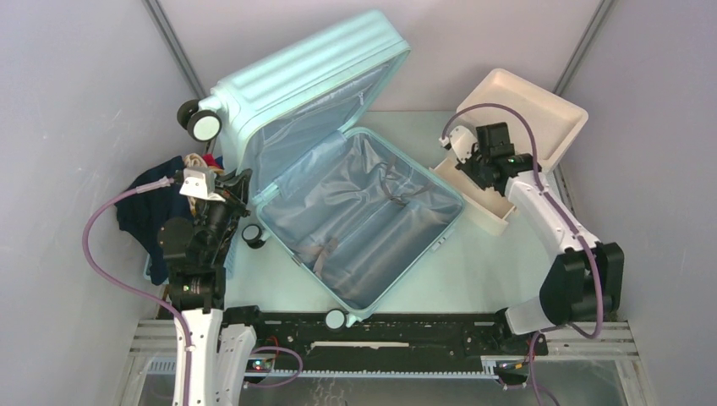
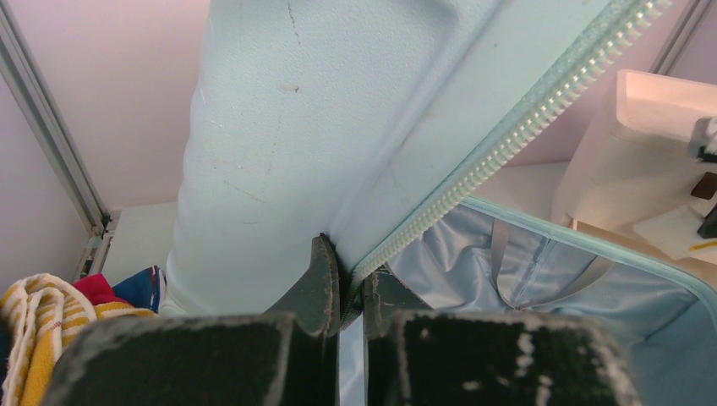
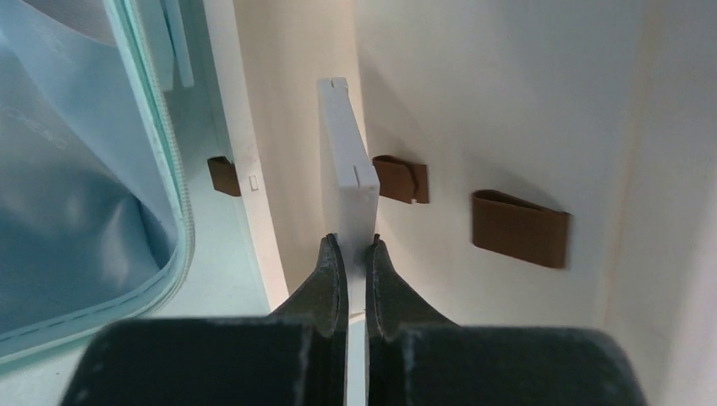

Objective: Open, take out, and arrange the luggage
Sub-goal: Place the personal item in the drawer, then adjust the luggage at the center of the board.

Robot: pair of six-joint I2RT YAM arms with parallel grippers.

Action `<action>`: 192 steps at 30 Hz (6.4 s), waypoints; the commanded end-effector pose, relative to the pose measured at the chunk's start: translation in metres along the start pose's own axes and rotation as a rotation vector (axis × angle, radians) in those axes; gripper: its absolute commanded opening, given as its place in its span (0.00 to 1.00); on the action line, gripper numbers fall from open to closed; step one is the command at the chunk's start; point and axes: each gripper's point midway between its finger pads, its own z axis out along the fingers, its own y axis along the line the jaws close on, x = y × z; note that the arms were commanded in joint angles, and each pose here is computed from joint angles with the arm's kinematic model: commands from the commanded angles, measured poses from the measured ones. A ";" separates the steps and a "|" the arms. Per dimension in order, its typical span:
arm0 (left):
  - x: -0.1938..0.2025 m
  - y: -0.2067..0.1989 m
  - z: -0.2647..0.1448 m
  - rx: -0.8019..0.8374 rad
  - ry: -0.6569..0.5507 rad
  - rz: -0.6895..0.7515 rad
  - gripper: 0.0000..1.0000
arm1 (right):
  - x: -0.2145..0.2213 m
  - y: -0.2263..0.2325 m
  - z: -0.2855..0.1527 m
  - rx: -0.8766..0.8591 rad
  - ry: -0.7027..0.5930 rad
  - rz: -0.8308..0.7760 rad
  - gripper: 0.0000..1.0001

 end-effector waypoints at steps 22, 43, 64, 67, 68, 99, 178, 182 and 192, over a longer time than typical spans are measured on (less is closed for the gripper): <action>0.037 -0.045 0.004 0.198 0.209 -0.289 0.00 | 0.038 0.060 0.026 -0.317 0.058 0.191 0.51; 0.030 -0.035 0.037 0.172 0.193 -0.384 0.00 | -0.007 0.097 -0.091 -0.653 -0.389 0.331 0.59; 0.048 -0.004 0.108 0.158 0.226 -0.410 0.00 | -0.015 0.127 -0.105 -0.801 -0.440 0.279 0.59; 0.051 0.003 0.119 0.152 0.236 -0.410 0.00 | -0.015 0.127 -0.104 -0.802 -0.440 0.280 0.59; 0.048 0.005 0.121 0.153 0.231 -0.408 0.00 | -0.015 0.127 -0.104 -0.803 -0.439 0.279 0.59; 0.070 0.047 0.210 0.192 0.254 -0.494 0.00 | -0.010 0.140 -0.099 -0.854 -0.411 0.235 0.64; 0.056 0.084 0.293 0.115 0.050 -0.463 0.13 | -0.101 0.248 -0.086 -0.817 -0.449 -0.406 1.00; 0.053 0.084 0.296 0.113 0.050 -0.481 0.26 | -0.080 0.235 -0.121 -0.929 -0.517 -0.361 1.00; 0.018 0.083 0.265 0.045 -0.007 -0.408 0.67 | -0.043 0.184 -0.146 -0.881 -0.615 -0.155 1.00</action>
